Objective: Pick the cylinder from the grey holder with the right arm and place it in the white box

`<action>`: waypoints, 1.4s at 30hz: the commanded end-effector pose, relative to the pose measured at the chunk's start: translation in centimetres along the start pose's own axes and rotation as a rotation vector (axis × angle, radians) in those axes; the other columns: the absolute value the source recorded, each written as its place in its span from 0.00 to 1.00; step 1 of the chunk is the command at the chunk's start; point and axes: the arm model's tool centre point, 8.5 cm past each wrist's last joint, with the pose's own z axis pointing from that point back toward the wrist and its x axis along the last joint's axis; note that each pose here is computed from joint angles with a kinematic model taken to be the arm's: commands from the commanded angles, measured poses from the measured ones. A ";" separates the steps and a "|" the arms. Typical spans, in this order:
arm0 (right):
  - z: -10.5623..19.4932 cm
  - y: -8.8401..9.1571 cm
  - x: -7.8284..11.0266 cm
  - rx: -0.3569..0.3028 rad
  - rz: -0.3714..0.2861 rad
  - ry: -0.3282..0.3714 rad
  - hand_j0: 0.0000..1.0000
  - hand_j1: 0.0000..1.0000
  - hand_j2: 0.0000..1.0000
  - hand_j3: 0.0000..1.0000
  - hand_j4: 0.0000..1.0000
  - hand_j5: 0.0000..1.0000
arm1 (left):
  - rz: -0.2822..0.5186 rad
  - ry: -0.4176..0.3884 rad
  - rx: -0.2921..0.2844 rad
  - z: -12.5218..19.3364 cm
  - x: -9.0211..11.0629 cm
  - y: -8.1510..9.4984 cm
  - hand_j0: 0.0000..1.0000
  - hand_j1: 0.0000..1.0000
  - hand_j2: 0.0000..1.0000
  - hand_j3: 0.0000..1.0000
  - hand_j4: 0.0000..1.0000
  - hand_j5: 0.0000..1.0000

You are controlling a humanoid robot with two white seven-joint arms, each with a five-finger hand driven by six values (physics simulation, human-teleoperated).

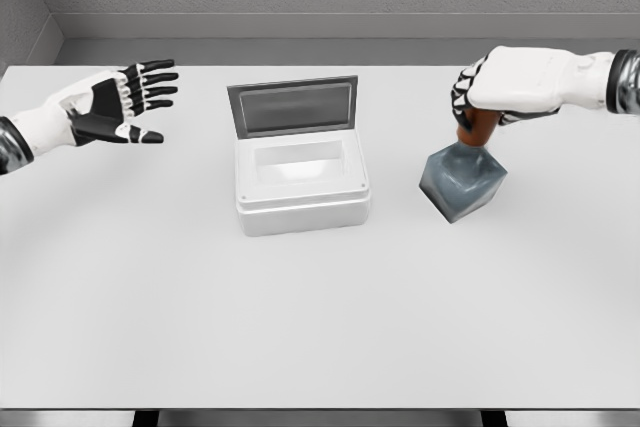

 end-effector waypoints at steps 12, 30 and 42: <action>-10.0 -5.8 6.9 -0.071 0.097 -0.272 0.34 0.34 0.34 0.34 0.34 0.34 | -0.028 0.002 -0.026 -0.1 0.5 -0.8 1.00 1.00 1.00 1.00 1.00 1.00; -12.6 -7.2 5.9 -0.067 0.070 -0.263 0.35 0.35 0.35 0.35 0.35 0.35 | -0.027 0.003 -0.027 -0.1 0.4 -0.8 1.00 1.00 1.00 1.00 1.00 1.00; -13.2 -6.8 6.6 -0.053 0.071 -0.283 0.35 0.35 0.35 0.35 0.35 0.35 | -0.038 0.010 -0.028 -0.2 0.2 -0.9 1.00 1.00 1.00 1.00 1.00 1.00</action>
